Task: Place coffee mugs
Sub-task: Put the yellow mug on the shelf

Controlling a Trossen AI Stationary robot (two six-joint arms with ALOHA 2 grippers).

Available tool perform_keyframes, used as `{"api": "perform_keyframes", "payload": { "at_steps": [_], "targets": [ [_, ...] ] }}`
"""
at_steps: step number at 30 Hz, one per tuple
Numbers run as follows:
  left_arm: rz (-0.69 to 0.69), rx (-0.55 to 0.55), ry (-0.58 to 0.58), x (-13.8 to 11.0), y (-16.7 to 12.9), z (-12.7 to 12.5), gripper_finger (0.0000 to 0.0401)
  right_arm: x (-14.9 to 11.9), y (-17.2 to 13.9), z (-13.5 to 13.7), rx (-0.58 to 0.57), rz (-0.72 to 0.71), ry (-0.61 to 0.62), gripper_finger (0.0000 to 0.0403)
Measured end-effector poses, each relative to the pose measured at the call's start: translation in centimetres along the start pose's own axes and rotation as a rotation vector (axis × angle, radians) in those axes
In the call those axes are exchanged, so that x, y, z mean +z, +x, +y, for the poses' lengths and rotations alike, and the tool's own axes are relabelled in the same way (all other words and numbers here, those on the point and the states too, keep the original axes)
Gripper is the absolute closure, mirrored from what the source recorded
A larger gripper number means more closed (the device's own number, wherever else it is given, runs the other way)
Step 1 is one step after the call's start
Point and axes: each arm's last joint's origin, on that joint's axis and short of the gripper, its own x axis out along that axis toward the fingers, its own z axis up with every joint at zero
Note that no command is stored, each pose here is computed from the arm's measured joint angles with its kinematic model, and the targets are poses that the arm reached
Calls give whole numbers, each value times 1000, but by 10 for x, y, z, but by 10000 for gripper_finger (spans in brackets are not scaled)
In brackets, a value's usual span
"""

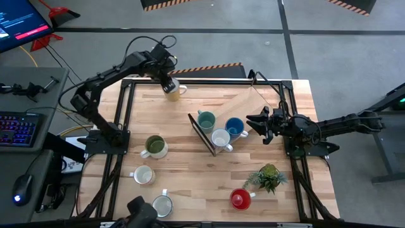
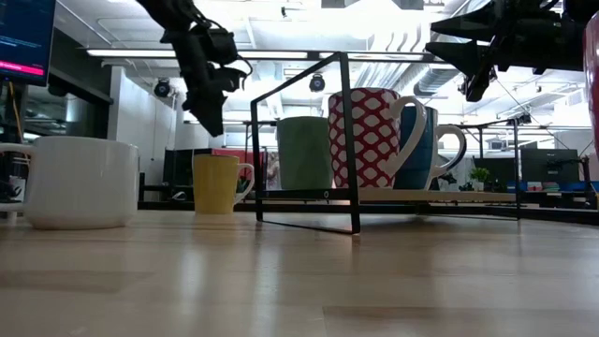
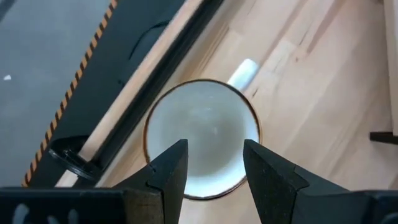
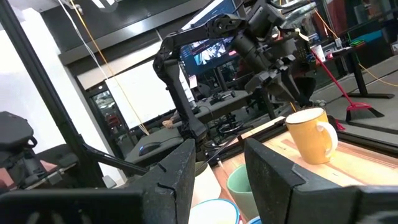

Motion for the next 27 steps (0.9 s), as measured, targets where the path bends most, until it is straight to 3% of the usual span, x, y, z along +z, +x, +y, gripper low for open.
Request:
{"api": "perform_keyframes", "payload": {
  "at_steps": [20,27],
  "targets": [
    [29,-13,-29,2,13,-2,256,-2,0,-1,-8,20,-4,279],
    [113,-68,-60,-1,27,-8,256,-3,0,-1,-12,30,-4,279]
  ]
}}
